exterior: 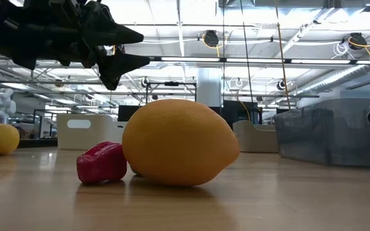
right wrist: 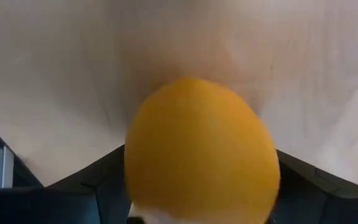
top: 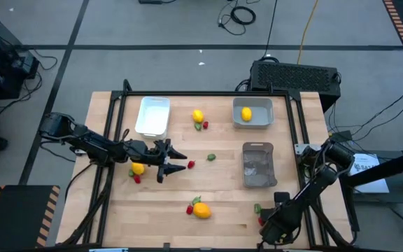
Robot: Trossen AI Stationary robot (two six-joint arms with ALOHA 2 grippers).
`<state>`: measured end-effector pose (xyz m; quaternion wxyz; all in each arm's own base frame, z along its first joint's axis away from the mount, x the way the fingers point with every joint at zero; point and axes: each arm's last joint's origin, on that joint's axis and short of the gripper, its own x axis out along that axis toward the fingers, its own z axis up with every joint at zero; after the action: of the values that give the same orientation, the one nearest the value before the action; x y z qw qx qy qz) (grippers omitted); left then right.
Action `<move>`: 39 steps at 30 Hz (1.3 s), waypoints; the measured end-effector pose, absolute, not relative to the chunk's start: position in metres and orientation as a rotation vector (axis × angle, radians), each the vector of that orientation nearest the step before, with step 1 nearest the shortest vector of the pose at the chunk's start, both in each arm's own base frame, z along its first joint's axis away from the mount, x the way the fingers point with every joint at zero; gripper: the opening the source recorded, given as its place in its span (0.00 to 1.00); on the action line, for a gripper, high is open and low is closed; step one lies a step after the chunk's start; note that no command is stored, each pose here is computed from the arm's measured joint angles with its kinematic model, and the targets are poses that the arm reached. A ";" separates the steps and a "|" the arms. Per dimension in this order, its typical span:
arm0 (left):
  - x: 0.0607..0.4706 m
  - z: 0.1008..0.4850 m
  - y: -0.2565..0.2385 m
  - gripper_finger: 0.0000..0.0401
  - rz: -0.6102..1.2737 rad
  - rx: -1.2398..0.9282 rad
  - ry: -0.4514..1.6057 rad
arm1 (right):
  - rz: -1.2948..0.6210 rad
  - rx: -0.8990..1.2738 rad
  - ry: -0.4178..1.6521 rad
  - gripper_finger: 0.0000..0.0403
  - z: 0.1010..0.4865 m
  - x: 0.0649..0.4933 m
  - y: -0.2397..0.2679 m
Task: Sort produce into baskets
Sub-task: Put the yellow lemon into the gray bin
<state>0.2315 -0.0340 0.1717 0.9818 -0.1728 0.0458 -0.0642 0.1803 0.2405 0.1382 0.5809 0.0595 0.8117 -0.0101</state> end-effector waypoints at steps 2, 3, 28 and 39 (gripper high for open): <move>0.232 0.172 -0.034 0.59 -0.129 -0.348 0.092 | -0.035 0.159 1.893 0.71 0.137 0.180 0.241; 0.232 0.172 -0.034 0.59 -0.129 -0.348 0.092 | -0.047 0.172 1.892 0.71 0.137 0.180 0.241; 0.232 0.172 -0.034 0.59 -0.129 -0.353 0.092 | -0.179 0.322 1.866 0.59 0.164 0.204 0.243; 0.232 0.172 -0.034 0.59 -0.129 -0.353 0.092 | -0.438 0.119 1.610 0.58 0.253 0.258 0.203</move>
<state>0.2315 -0.0340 0.1717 0.9813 -0.1756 0.0455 -0.0639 0.2577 0.2026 0.2534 0.6703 0.0528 0.7143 -0.1944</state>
